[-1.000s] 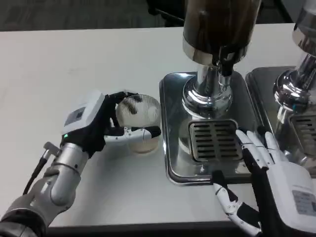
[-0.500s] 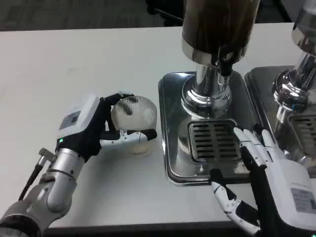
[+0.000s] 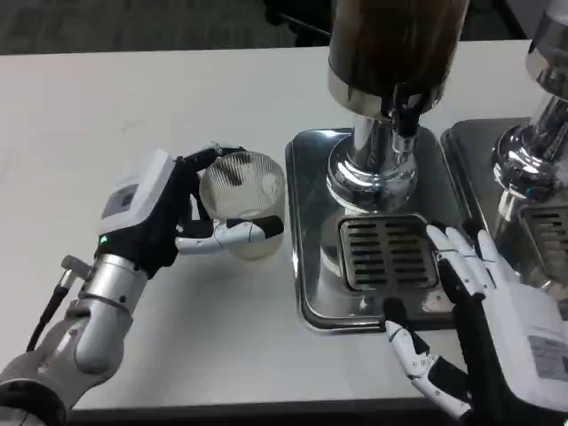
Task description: Grasp the cup under the faucet to collect the drink, then remove the cup.
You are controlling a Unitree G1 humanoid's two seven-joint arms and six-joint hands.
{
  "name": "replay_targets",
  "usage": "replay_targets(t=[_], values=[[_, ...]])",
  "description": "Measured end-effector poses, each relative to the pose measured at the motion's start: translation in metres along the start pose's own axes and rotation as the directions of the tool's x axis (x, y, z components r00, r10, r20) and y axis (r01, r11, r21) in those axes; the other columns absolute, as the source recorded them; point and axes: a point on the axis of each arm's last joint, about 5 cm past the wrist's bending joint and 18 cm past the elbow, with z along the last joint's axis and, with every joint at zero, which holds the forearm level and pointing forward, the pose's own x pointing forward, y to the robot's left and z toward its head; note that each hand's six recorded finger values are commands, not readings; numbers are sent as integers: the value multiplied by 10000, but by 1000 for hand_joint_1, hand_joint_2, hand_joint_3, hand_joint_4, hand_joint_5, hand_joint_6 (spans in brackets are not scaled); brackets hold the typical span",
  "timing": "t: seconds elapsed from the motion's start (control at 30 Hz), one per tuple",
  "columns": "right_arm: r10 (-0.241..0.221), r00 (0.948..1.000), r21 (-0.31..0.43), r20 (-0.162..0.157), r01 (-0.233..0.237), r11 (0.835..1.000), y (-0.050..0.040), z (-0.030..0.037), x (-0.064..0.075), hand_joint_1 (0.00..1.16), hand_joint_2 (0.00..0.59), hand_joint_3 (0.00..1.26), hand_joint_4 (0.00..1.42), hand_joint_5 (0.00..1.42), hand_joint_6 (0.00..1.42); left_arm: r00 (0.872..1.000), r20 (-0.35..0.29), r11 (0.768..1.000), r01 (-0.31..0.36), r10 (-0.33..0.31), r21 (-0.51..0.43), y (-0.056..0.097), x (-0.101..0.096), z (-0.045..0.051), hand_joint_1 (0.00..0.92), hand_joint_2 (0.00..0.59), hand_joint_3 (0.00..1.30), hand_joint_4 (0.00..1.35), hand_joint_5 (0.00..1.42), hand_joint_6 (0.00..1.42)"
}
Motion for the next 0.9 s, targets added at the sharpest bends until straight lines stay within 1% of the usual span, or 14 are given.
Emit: replay_targets(t=[0.1,0.37,0.5,0.7,0.9], values=[[-27,10000,37,-30,27,10000,3,4,1,414,452,147,97,5,80,9999,116,10000,45,-44,-54,-4,10,14,507,64,629,694,970,1196],[-148,9997,148,-209,151,9998,1,-1,5,411,452,147,90,4,80,9968,401,9968,705,-690,-368,-104,52,98,515,58,631,708,962,1199],[-202,9994,214,-270,208,9996,7,7,7,410,452,147,88,4,80,9944,556,9946,930,-904,-468,-130,92,140,513,53,631,710,962,1199],[-262,9990,330,-361,274,9991,19,22,8,409,452,147,87,4,88,9934,789,9951,871,-832,-471,-112,173,190,511,50,631,711,962,1199],[-229,9988,350,-441,245,9991,25,21,-7,409,452,145,87,7,92,9925,851,9940,928,-877,-584,-155,208,236,510,49,633,711,962,1199]])
